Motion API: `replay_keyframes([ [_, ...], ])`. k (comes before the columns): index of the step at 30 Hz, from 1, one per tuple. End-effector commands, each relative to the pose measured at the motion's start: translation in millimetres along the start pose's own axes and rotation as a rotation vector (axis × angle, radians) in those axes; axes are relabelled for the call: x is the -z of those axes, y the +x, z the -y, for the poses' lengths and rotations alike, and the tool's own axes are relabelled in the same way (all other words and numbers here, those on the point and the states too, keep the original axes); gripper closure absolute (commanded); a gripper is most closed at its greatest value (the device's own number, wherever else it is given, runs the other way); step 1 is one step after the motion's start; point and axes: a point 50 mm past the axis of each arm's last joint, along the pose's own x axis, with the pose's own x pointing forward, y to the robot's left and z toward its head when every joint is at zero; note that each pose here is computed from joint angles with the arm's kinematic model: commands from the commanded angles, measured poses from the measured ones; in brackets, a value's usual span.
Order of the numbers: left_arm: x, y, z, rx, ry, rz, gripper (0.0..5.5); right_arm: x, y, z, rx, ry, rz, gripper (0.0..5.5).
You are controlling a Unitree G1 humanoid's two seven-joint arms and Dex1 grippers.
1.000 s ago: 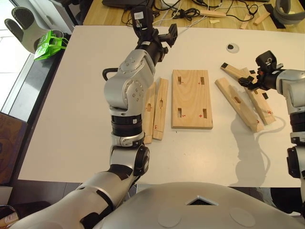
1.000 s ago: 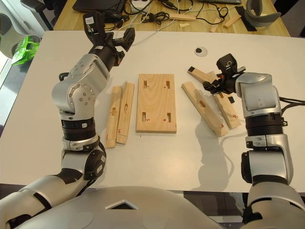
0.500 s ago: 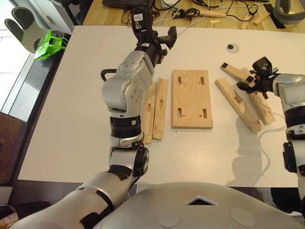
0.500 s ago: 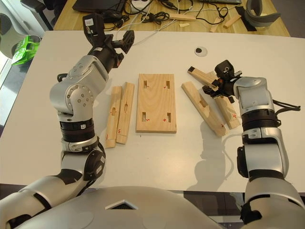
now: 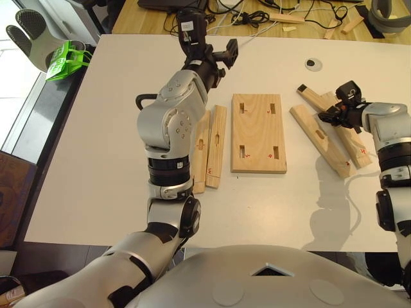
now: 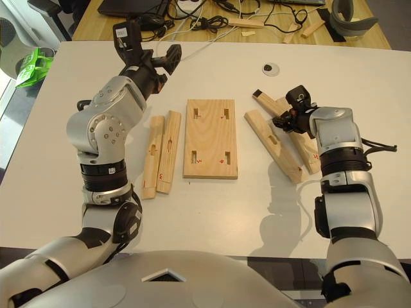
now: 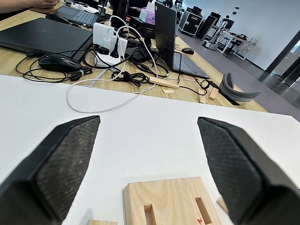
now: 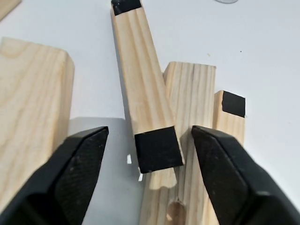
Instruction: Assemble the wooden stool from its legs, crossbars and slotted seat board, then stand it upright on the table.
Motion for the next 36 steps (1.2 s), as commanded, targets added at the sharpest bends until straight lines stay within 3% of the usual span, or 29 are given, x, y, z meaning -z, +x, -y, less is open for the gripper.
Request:
replay_keyframes([
  [1, -1, -1, -2, -0.019, 0.017, -0.003, 1.66, 0, 2, -7, -0.019, 0.008, 0.003, 2.9],
  [8, -2, -1, -5, -0.028, 0.02, 0.002, 1.66, -13, -4, -5, 0.023, -0.013, 0.059, 4.11],
  [20, -5, 0, -9, -0.042, 0.022, 0.014, 1.66, -58, -35, -10, 0.097, -0.087, 0.25, 4.13],
  [25, -19, 3, -14, -0.048, 0.076, 0.084, 1.66, -76, -58, -17, 0.136, -0.328, 0.356, 4.13],
  [32, -49, 6, -19, -0.028, 0.296, 0.277, 1.66, -104, -106, 10, 0.037, -0.678, 0.389, 4.13],
  [36, -53, 5, -8, 0.036, 0.408, 0.346, 1.66, -112, -118, 14, 0.026, -0.842, 0.416, 4.13],
])
